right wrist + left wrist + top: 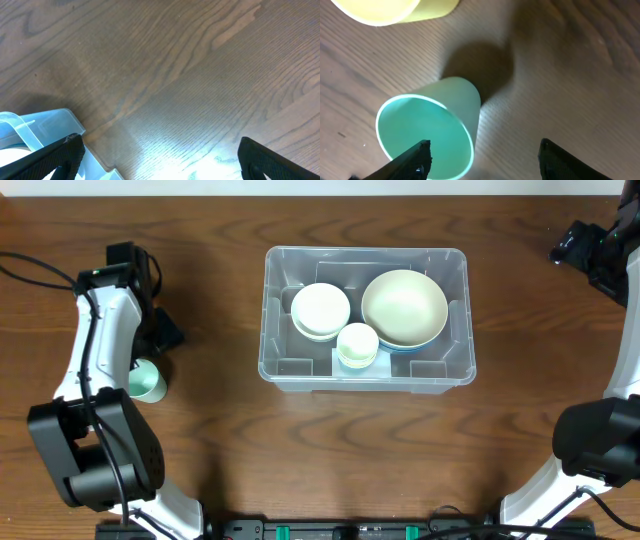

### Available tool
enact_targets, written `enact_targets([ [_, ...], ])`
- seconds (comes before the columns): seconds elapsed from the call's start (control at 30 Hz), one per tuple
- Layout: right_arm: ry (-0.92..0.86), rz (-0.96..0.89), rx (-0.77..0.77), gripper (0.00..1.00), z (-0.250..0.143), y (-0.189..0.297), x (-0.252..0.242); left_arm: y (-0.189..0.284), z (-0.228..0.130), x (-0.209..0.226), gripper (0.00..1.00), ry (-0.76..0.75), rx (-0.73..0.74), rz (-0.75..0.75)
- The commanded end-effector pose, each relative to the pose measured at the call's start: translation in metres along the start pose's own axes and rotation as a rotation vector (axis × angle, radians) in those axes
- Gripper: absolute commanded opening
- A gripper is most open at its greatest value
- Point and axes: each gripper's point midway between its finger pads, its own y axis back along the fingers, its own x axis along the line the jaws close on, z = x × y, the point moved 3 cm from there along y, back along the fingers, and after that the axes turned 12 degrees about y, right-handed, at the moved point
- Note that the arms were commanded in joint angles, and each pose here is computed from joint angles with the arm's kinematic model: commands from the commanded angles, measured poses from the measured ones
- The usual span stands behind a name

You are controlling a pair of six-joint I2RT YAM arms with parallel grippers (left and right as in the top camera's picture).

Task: Pack container
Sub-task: 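Lower the left gripper and grasp the mint green cup's rim, then lift the mint green cup and carry it into the bin's front-left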

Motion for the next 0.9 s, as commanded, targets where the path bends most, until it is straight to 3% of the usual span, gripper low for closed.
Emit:
enact_targets([
  [0.0, -0.018, -0.005, 0.005, 0.99, 0.000, -0.002, -0.002, -0.013, -0.004, 0.006, 0.69, 0.041, 0.023, 0.019],
  [0.3, -0.018, -0.005, 0.005, 0.99, 0.000, -0.002, -0.002, -0.033, -0.009, 0.005, 0.56, 0.042, 0.019, 0.011],
  [0.5, -0.018, -0.005, 0.005, 0.99, 0.000, -0.002, -0.002, -0.044, -0.014, 0.006, 0.42, 0.042, 0.020, 0.012],
  [0.6, -0.018, -0.005, 0.005, 0.99, 0.000, -0.002, -0.002, -0.047, -0.016, 0.006, 0.24, 0.042, 0.021, 0.012],
  [0.63, -0.018, -0.005, 0.005, 0.99, 0.000, -0.002, -0.002, -0.047, -0.016, 0.006, 0.11, 0.042, 0.020, 0.012],
  [0.67, -0.018, -0.005, 0.005, 0.99, 0.000, -0.002, -0.002, -0.047, -0.015, 0.006, 0.06, 0.042, 0.019, 0.011],
  [0.87, -0.018, -0.005, 0.006, 0.99, 0.000, -0.002, -0.002, -0.038, -0.021, -0.008, 0.06, -0.031, 0.065, -0.097],
])
